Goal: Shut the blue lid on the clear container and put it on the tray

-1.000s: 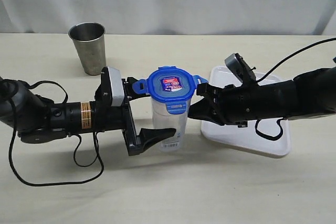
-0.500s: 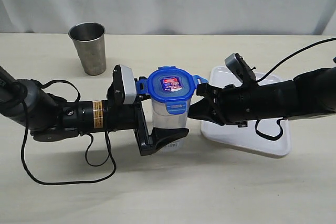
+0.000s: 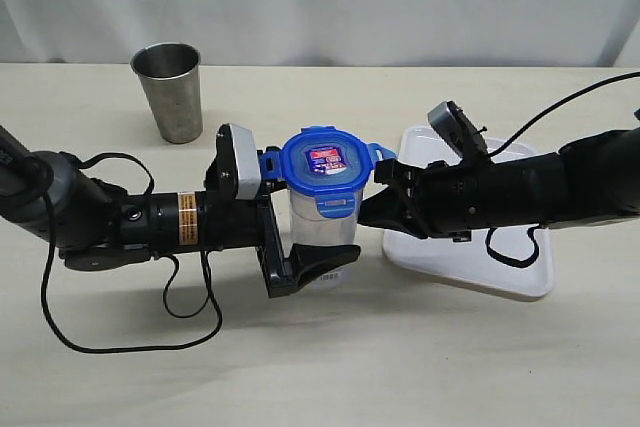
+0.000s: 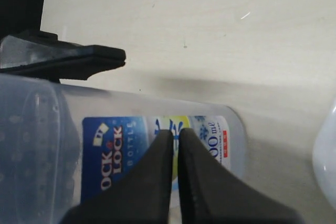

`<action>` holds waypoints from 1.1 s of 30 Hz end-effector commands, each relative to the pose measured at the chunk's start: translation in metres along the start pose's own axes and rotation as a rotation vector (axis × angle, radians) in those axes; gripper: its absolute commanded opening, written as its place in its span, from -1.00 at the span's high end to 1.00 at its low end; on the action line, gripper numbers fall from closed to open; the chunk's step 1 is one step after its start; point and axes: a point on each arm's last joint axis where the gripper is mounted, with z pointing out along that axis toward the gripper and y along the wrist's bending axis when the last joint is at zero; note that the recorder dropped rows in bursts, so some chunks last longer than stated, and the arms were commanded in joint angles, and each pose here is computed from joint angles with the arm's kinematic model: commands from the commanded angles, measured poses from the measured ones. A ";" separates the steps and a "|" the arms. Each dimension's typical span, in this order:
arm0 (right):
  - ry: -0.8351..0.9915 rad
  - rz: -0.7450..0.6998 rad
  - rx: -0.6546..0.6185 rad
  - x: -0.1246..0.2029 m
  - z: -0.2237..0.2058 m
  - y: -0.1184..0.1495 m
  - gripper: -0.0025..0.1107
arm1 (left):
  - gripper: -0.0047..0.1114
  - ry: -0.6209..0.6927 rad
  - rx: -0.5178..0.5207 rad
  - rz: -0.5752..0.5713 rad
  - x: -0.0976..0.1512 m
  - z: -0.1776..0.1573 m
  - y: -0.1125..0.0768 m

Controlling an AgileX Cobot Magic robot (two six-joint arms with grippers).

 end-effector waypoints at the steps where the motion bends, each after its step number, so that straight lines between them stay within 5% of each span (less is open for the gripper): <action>1: 0.000 -0.013 -0.016 0.000 0.000 0.002 0.89 | -0.85 -0.018 -0.001 -0.006 -0.002 0.001 0.000; 29: 0.001 -0.020 -0.018 0.000 0.000 0.002 0.89 | -0.84 0.008 -0.007 -0.006 0.001 0.001 0.001; 33: 0.001 -0.020 -0.018 0.000 0.000 0.002 0.89 | -0.50 0.008 -0.007 -0.006 0.001 0.001 0.001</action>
